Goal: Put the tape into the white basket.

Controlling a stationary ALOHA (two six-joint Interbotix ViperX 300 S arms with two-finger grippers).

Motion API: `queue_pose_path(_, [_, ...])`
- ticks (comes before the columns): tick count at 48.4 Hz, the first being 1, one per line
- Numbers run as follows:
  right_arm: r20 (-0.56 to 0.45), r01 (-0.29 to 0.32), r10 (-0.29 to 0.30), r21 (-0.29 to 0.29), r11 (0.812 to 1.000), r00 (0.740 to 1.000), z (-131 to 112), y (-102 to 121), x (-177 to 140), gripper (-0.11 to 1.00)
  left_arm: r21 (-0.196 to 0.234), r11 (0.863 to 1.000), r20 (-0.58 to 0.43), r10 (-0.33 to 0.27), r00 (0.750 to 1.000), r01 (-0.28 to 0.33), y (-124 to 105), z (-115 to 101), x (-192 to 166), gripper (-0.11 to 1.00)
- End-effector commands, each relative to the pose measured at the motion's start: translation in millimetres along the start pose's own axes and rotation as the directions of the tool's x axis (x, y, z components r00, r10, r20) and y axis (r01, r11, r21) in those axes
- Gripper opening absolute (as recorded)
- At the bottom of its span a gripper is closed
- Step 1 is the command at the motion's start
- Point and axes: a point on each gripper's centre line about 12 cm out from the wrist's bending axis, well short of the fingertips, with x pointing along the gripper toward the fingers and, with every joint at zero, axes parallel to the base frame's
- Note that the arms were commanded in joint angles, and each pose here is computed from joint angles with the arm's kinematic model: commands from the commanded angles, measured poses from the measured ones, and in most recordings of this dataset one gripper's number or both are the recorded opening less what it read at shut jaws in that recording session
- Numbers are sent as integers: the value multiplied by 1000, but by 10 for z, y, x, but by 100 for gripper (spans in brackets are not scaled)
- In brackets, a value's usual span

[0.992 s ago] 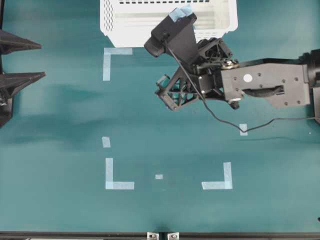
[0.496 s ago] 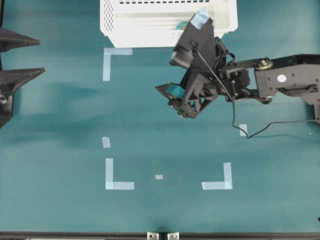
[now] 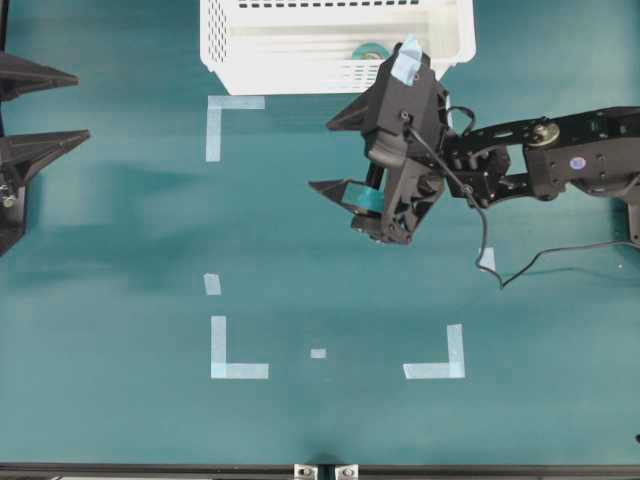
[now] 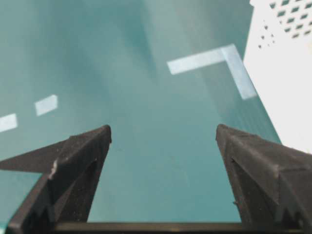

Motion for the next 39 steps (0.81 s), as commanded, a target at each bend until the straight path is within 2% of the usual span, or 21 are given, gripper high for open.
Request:
queue_pose_path(1, [52,-61,62,-28,998,997,116,79,-107,94,2,1000,11,9,1000,-9,11,41,6,86])
queue_pose_path(5, [60,-83,87,-60,995,994,111,102,-111,94,1,1000,12,15,1000,-15,19,41,6,86])
queue_pose_path(17, [84,-79,89,-114,990,992,134,74,-225,94,-2,999,13,33,999,-33,44,42,5,86])
queue_pose_path(27, [128,-72,88,-120,990,988,160,-19,-529,94,-2,999,12,48,999,-48,65,37,5,86])
queue_pose_path(39, [138,-71,88,-119,990,987,-27,-186,-823,94,0,999,15,54,998,-54,73,46,4,86])
